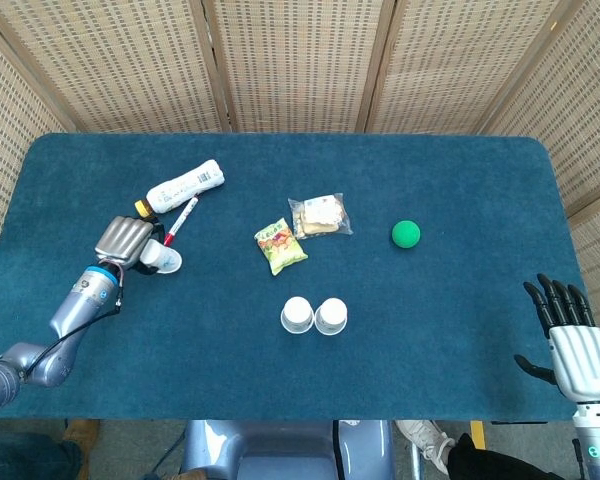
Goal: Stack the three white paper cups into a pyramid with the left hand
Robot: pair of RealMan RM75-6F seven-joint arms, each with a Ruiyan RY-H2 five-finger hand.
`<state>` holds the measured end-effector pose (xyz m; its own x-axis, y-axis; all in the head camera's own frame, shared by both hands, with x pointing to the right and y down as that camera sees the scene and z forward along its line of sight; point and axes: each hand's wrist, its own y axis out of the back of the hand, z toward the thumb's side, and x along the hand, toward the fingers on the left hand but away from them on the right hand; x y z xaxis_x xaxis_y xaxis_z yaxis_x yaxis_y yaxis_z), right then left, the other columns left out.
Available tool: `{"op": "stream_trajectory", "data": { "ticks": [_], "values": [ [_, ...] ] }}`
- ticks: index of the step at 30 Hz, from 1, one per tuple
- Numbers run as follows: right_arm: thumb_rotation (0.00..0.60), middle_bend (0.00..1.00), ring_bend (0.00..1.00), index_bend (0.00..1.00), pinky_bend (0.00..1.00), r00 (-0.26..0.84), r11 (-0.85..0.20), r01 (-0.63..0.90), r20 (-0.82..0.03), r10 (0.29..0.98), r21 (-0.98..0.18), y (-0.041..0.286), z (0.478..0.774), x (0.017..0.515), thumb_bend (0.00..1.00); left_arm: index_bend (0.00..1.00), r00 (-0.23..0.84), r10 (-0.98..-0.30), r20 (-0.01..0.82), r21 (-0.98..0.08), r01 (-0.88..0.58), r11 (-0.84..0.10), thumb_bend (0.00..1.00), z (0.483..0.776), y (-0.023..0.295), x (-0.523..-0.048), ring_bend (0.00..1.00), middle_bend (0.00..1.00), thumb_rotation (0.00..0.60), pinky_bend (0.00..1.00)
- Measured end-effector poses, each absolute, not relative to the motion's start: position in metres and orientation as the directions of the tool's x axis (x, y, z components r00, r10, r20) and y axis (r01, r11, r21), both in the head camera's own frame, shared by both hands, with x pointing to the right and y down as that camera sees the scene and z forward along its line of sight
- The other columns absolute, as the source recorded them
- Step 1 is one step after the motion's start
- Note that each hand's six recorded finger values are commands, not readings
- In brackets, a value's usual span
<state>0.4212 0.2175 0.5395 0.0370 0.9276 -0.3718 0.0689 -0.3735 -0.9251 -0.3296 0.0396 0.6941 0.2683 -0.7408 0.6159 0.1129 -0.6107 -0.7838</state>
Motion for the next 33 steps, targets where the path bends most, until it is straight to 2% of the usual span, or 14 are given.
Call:
{"op": "stream_trajectory", "data": {
  "ticks": [4,8,14,18,24,33],
  "values": [
    [0.600,0.00,0.00,0.00,0.00,0.034,-0.379,0.070,-0.377,0.926,-0.923,0.218,0.540,0.421,0.00,0.52,0.367,-0.721,0.588,-0.791,0.074,-0.608,0.19,0.671,0.049,-0.295,0.37,0.33,0.600,0.40],
    [0.600,0.00,0.00,0.00,0.00,0.023,-0.380,0.076,-0.380,0.925,-0.922,0.217,0.539,0.424,0.00,0.52,0.510,-0.672,0.537,-0.795,0.041,-0.605,0.19,0.639,0.061,-0.234,0.37,0.33,0.600,0.40],
    [0.600,0.00,0.00,0.00,0.00,0.003,-0.378,0.089,-0.380,0.925,-0.921,0.214,0.538,0.430,0.00,0.52,0.624,-0.624,0.470,-0.837,0.091,-0.540,0.19,0.603,0.064,-0.162,0.37,0.33,0.600,0.40],
    [0.600,0.00,0.00,0.00,0.00,-0.013,-0.379,0.095,-0.382,0.924,-0.920,0.213,0.539,0.435,0.00,0.52,0.646,-0.600,0.472,-0.839,0.120,-0.531,0.18,0.597,0.067,-0.124,0.37,0.33,0.600,0.40],
    [0.600,0.00,0.00,0.00,0.00,-0.033,-0.382,0.102,-0.387,0.922,-0.919,0.211,0.539,0.442,0.00,0.52,0.677,-0.542,0.498,-0.809,0.137,-0.572,0.18,0.599,0.085,-0.072,0.37,0.33,0.600,0.40],
    [0.600,0.00,0.00,0.00,0.00,-0.045,-0.385,0.109,-0.392,0.919,-0.916,0.210,0.541,0.446,0.00,0.52,0.679,-0.526,0.513,-0.801,0.159,-0.577,0.18,0.603,0.090,-0.051,0.37,0.33,0.600,0.40]
  ]
}}
